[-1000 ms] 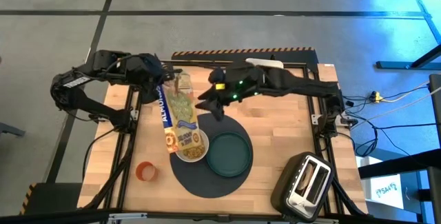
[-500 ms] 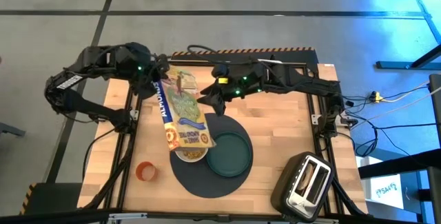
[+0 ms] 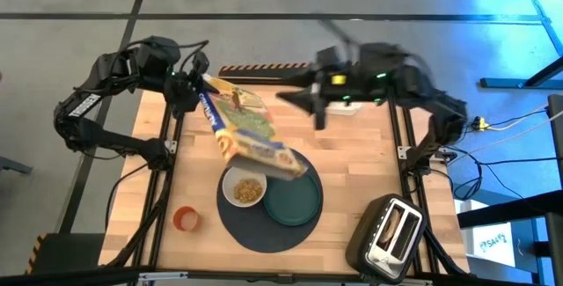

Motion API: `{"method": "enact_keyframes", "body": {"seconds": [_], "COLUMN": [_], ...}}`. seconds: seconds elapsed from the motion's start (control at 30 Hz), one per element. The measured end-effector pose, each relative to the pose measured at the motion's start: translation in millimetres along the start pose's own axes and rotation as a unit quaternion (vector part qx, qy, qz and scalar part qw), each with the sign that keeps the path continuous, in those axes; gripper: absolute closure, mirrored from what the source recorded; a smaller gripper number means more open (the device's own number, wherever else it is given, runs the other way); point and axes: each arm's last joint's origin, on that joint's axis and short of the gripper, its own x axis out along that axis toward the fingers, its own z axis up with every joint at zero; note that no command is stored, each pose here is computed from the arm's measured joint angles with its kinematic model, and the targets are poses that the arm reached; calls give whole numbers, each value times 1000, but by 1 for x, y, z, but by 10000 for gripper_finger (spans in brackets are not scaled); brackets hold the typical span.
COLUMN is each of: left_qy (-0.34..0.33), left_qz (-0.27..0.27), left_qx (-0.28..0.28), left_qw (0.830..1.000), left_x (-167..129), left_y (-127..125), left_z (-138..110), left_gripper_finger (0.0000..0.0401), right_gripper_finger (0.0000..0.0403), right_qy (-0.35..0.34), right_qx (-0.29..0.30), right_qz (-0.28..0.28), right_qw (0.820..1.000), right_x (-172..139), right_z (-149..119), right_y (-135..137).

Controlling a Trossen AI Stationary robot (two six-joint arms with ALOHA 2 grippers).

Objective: Arrange a breakfast setting
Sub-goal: Pour the cereal from the blue cereal box into the white bowl

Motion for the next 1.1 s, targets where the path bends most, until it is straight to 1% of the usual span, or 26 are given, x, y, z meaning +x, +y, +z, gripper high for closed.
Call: {"method": "enact_keyframes", "body": {"seconds": [0.13,0.23,0.3,0.43,0.53,0.63,0.73,0.8,0.83,0.9,0.97,1.07,1.1], "left_qy": [-29,-65,-86,-119,-161,-216,-250,-273,-286,-319,-360,-421,-434], "left_qz": [25,42,53,74,79,76,70,76,83,104,120,149,152], "left_qx": [-75,-131,-169,-242,-285,-324,-359,-381,-392,-410,-426,-434,-437], "left_qw": [996,988,980,960,942,918,897,880,871,848,821,782,773], "left_x": [-1,-2,-3,-7,-8,1,24,40,47,62,75,91,96], "left_y": [8,14,19,27,33,38,39,39,39,38,36,31,29], "left_z": [-3,-7,-10,-16,-19,-21,-27,-31,-33,-37,-39,-39,-38], "left_gripper_finger": [392,397,397,398,399,399,400,400,400,400,400,401,401], "right_gripper_finger": [210,210,210,207,187,149,104,78,68,56,52,57,60], "right_qy": [-41,-70,-89,-105,-117,-132,-142,-144,-144,-131,-119,-99,-97], "right_qx": [-70,-127,-157,-211,-240,-245,-249,-235,-223,-208,-196,-183,-180], "right_qz": [-19,-30,-32,-40,-43,-62,-112,-142,-149,-144,-134,-109,-105], "right_qw": [997,989,983,971,963,959,951,951,953,958,964,972,973], "right_x": [-36,-63,-79,-100,-113,-126,-139,-144,-147,-150,-149,-140,-135], "right_z": [19,31,38,45,50,54,58,59,59,56,54,48,47], "right_y": [4,6,8,10,11,11,9,8,7,7,6,6,6]}}
